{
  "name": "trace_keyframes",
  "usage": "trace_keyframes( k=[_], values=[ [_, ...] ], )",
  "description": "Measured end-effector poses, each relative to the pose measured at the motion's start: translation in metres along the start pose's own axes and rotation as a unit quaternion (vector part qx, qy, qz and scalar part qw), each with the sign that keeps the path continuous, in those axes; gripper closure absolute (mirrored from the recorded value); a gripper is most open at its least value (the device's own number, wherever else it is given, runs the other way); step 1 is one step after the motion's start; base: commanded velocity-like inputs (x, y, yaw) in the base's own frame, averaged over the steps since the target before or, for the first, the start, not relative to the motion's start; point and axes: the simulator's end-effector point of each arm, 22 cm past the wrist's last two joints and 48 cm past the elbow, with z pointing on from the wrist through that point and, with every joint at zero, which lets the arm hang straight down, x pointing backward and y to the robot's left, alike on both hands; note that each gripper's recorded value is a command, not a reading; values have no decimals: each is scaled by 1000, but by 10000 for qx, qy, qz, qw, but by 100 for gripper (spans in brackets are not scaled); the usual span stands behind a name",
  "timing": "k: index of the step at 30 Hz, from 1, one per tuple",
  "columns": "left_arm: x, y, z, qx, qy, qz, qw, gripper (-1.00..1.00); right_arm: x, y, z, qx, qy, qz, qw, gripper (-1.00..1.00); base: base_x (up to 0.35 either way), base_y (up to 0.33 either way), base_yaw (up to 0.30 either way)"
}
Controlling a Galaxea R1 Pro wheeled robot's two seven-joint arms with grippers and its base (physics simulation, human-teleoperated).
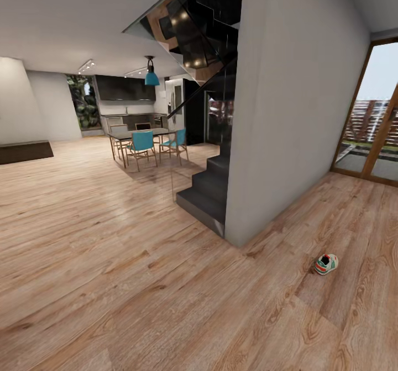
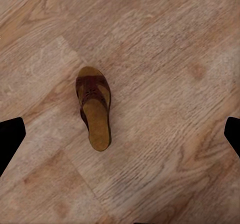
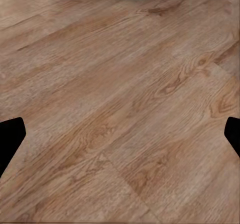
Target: Pick up the two gym shoes and the two sandals from the corridor floor and place them onto the hallstand (shoe rack) in the corridor, making sure they are on the rack and not on the floor. Arrange them so the two gym shoes are next to each other and the two sandals are next to each other.
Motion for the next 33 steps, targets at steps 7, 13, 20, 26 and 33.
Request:
trace_keyframes(
  k=[7, 13, 20, 26, 33],
  values=[
    [-3, 11, -2, -110, -213, -200, 9995, -100, 28, 3, -7, -60, 246, -69, 9997, -100, 0, 0, 0],
    [-14, 22, -4, -252, -522, -506, 9970, -100, 33, 3, -9, -61, 292, -91, 9995, -100, 0, 0, 0],
    [-16, 24, -4, -282, -593, -540, 9964, -100, 35, 3, -9, -56, 323, -94, 9994, -100, 0, 0, 48],
    [-14, 24, -4, -284, -575, -533, 9965, -100, 38, 3, -10, -54, 356, -95, 9993, -100, 0, 0, 121],
    [-13, 24, -3, -286, -559, -531, 9966, -100, 41, 3, -10, -46, 391, -93, 9992, -100, 0, 0, 127]
  ],
)
